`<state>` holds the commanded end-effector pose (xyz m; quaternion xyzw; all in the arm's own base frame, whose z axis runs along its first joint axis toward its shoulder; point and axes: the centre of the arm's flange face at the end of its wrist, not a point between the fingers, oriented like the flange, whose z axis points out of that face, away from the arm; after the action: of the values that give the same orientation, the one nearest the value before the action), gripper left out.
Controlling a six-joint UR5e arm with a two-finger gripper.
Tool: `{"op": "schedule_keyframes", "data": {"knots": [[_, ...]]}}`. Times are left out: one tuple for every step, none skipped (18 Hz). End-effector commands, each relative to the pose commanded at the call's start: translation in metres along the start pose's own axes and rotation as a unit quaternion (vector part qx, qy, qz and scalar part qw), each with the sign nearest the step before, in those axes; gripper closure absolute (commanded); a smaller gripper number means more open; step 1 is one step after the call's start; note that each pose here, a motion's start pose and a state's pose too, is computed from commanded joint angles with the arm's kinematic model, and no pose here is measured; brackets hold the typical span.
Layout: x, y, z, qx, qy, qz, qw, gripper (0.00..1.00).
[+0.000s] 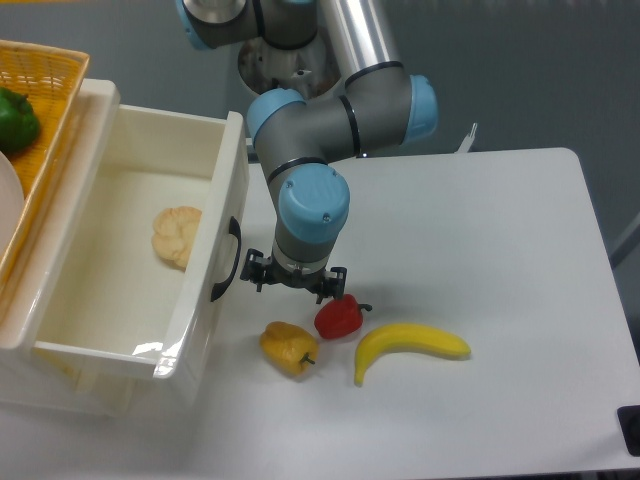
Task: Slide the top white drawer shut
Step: 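Push the drawer front with the gripper, sliding the drawer inward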
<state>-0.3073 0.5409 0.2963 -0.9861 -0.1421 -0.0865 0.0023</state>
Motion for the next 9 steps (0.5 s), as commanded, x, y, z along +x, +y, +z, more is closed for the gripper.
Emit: {"op": "schedule_keyframes", "data": {"knots": [[0.001, 0.000, 0.000, 0.002, 0.003, 0.000, 1.0000, 0.00], [0.001, -0.001, -0.002, 0.005, 0.004, 0.000, 1.0000, 0.00], [0.003, -0.001, -0.003, 0.006, 0.005, 0.001, 1.0000, 0.00], [0.005, -0.001, -0.005, 0.007, 0.005, 0.003, 1.0000, 0.00], [0.009, -0.002, -0.005, 0.008, 0.006, 0.006, 0.9999, 0.00], [0.010, -0.002, -0.006, 0.009, 0.007, 0.006, 0.9999, 0.00], [0.012, -0.003, -0.006, 0.011, 0.009, 0.008, 0.9999, 0.00], [0.014, -0.004, -0.006, 0.012, 0.011, 0.009, 0.9998, 0.00], [0.016, -0.004, -0.007, 0.013, 0.013, 0.010, 0.9998, 0.00]]}}
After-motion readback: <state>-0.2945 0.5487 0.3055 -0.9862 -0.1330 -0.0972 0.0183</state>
